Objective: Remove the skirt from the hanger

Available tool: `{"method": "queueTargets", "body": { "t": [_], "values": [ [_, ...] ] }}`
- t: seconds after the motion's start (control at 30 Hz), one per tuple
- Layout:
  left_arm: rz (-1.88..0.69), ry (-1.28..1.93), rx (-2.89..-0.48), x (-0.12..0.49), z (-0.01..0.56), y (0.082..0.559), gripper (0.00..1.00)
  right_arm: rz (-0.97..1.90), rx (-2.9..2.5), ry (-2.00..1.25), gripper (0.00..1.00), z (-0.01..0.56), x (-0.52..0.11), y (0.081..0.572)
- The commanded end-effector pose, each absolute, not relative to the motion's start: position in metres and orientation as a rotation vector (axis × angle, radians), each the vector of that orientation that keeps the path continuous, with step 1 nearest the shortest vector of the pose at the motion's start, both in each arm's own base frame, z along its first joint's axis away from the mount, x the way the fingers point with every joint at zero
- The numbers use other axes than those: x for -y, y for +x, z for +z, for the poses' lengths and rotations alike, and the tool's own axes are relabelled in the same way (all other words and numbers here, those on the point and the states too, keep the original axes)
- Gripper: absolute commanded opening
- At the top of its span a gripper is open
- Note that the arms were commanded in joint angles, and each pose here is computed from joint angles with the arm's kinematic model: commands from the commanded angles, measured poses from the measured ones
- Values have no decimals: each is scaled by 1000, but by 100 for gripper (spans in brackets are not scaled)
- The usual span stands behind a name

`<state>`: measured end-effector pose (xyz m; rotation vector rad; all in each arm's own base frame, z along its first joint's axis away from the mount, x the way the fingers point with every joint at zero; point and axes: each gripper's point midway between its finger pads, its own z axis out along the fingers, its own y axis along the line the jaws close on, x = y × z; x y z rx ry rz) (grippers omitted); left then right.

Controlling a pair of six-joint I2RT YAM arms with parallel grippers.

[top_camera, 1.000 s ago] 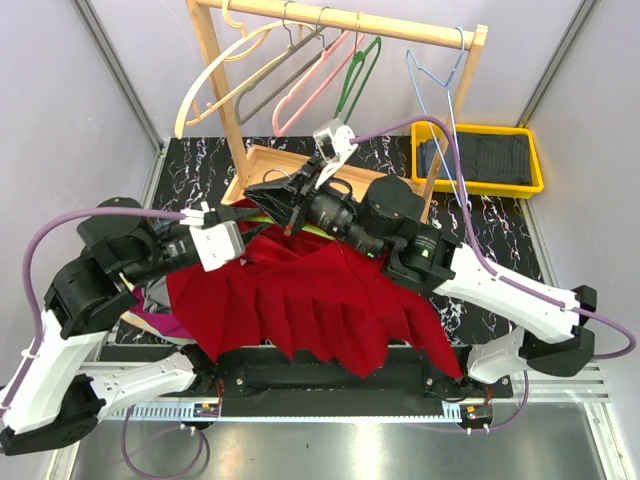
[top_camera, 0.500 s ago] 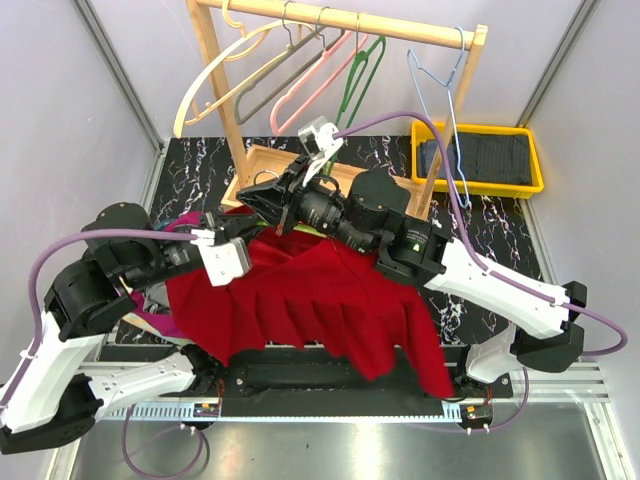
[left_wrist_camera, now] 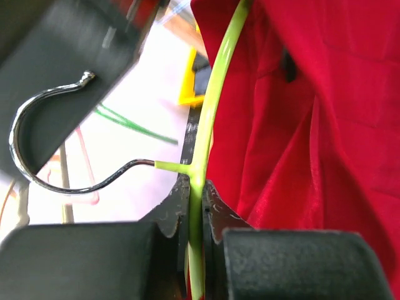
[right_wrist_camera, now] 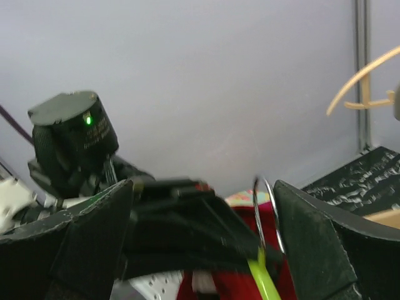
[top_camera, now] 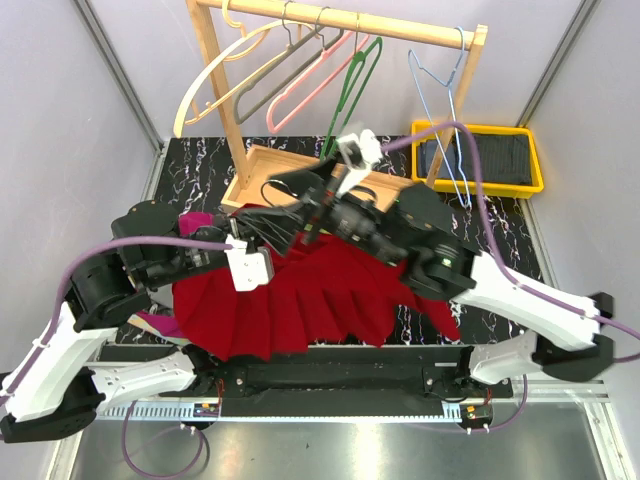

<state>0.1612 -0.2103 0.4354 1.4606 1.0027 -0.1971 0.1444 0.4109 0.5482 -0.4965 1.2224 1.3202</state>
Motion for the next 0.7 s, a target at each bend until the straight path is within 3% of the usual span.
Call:
{"method": "queueTargets", "body": {
  "t": [0.0,0.17,0.67],
  "values": [
    [14,1332,-978,169,473,171,0,1280,-1148,-455,100,569,-334,122],
    [91,1299,-912,147,496,162,0,1174,-1211,-330,100,544,-268,129],
    [208,1197,-835,126,560,162,0,1016,-1476,-327,100,427,-259,144]
  ]
}}
